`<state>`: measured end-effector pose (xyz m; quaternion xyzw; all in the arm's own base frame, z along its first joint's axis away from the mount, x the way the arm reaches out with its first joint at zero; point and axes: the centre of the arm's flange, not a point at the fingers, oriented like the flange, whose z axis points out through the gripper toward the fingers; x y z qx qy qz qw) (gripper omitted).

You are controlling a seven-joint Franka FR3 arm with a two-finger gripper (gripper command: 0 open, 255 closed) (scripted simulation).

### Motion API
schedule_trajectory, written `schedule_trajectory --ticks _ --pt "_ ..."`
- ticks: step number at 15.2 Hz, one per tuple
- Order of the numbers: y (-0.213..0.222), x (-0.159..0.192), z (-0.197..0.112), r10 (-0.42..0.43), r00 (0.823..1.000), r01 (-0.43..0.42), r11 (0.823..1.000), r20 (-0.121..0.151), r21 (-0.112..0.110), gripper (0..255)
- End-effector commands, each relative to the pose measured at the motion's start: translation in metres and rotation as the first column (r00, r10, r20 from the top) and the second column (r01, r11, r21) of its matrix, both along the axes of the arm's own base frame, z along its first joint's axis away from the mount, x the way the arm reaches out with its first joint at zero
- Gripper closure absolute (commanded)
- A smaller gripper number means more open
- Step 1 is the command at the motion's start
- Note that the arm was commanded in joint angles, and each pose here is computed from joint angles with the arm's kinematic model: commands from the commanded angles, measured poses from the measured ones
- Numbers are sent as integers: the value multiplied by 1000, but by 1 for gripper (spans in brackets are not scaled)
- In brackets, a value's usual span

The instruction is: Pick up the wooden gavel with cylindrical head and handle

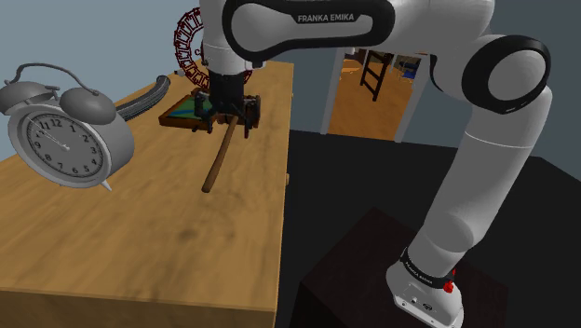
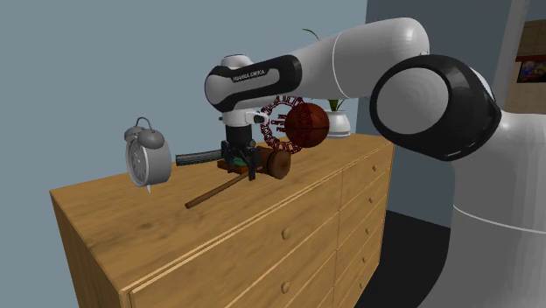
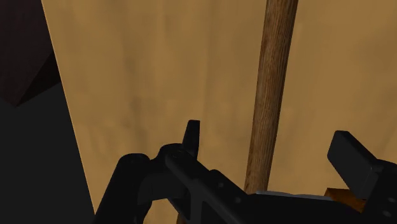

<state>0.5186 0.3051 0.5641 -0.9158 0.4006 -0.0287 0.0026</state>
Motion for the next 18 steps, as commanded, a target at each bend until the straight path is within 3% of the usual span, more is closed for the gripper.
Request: schedule_trajectory --ticks 1,10,18 --pt "0 0 -1 0 1000 0 1000 0 0 255" --pt "0 0 -2 0 1000 0 1000 0 0 255" --pt "0 0 41 0 1000 0 1000 0 0 255"
